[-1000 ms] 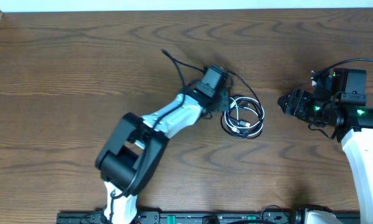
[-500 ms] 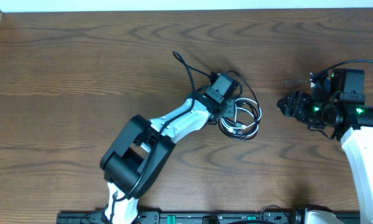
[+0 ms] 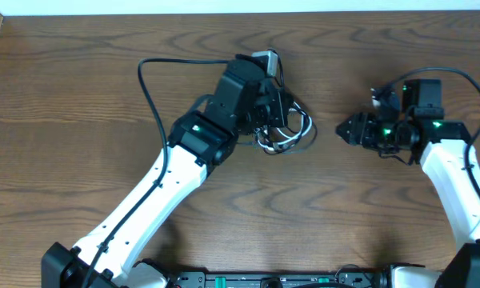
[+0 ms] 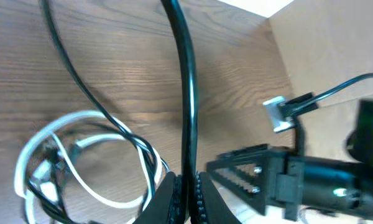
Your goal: Untangle cables
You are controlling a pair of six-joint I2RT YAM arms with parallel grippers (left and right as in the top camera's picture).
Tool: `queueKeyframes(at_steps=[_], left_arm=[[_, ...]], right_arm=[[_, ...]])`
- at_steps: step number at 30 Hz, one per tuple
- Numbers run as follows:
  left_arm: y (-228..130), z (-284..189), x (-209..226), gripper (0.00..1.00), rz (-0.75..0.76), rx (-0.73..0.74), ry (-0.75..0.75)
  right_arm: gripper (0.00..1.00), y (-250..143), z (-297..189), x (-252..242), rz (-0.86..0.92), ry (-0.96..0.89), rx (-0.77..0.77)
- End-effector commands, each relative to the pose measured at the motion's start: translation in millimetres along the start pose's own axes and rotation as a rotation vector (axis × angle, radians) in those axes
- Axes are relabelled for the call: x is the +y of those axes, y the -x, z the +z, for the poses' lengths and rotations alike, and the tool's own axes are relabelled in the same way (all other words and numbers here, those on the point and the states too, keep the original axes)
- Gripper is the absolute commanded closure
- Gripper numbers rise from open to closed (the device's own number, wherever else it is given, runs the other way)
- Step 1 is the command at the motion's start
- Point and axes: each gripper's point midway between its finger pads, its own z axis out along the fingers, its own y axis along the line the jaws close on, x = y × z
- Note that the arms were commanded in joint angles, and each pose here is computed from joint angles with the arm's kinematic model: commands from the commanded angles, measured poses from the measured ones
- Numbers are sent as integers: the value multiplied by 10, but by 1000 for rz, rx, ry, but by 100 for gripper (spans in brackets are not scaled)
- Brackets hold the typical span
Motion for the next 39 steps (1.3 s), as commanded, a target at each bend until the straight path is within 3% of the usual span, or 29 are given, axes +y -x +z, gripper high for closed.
queueKeyframes(at_steps=[1,6,21,27,34,39], left_arm=[[168,-172,-146,92,-67,-18,-101],[390,-279,-130,93,-97,-81,-127],[406,-283,-136,93,-95,-88,-130],[424,-288,-158,93,-118,-92,-140],[530,-413,-126,93,-124,-127,-142],[775,-683,98,93,-131,-212,-101]], right_arm=[[37,-4,58,303,-86,113,11],[37,-16,166,565,-115,159,10],[37,-53,483,845,-10,224,52],[43,-3,808,809,18,160,28],[66,-45,1180,649,63,105,50],[91,-30,1097,221,107,-59,36]])
